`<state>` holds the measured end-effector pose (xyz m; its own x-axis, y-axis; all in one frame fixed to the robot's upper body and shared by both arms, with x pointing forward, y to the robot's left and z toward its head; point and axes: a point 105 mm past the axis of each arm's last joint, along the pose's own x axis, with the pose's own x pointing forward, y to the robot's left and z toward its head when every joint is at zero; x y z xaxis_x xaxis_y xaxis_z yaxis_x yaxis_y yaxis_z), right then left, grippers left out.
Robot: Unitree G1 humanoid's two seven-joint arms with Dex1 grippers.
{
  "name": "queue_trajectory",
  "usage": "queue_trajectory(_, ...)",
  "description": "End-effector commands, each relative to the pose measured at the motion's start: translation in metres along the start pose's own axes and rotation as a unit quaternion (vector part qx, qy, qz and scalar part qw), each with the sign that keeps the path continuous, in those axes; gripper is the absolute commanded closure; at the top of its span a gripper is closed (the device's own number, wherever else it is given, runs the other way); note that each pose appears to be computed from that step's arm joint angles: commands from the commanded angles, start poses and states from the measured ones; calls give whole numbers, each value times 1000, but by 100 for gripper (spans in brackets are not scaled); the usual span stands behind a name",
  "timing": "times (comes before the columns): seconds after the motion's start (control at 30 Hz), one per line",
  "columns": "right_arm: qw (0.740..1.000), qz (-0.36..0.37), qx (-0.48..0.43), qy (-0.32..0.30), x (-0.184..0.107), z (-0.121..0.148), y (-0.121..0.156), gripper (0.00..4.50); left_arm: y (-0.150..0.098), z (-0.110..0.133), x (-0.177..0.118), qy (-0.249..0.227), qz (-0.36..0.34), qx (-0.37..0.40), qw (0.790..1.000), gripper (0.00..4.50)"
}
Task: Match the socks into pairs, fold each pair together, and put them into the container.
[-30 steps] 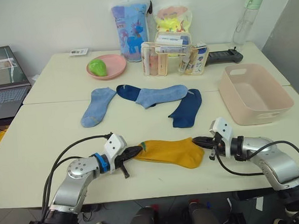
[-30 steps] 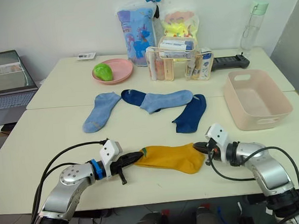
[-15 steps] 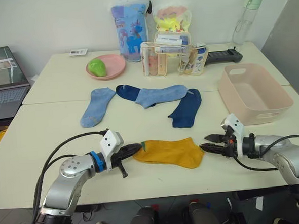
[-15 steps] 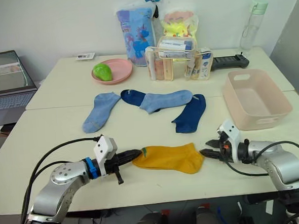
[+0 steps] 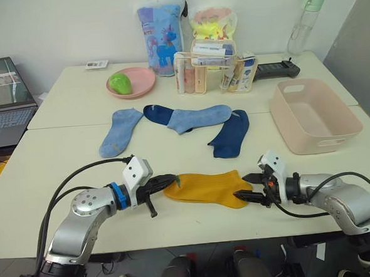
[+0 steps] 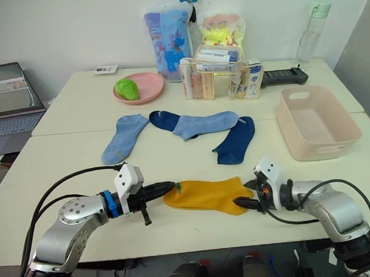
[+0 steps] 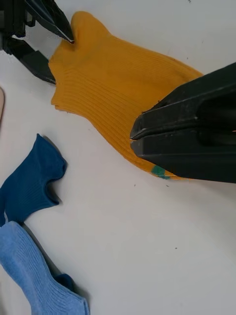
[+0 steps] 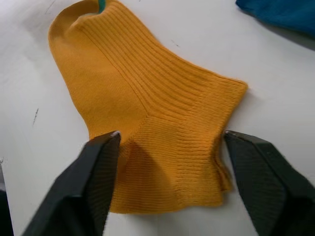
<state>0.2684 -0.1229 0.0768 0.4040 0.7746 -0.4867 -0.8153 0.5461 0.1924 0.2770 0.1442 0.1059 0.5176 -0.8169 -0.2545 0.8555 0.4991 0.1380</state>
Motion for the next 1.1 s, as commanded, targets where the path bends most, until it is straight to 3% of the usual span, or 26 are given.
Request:
queue_trajectory(0.03,999,29,-23,3,3,1,10,248,4,10,-4,-9,2,24,1000,450)
queue_trajectory(0.2,1000,0,-9,-5,-1,2,-6,428,2,15,0,-12,-11,30,999,450)
queue_trajectory(0.23,1000,-4,-7,-8,-2,3,-8,445,0,16,1,-13,-16,31,999,450)
queue_trajectory(0.4,1000,-12,-2,-16,-13,15,-19,445,-18,23,19,-24,-79,41,996,450)
queue_trajectory(0.77,1000,9,-18,22,-23,20,-31,445,-26,-3,82,32,-121,59,990,450)
queue_trajectory(1.0,999,29,-12,12,-24,25,-26,445,-27,-18,92,60,-118,54,990,450)
queue_trajectory(1.1,996,77,21,-25,-28,38,-12,445,-28,-29,88,81,-119,51,988,450)
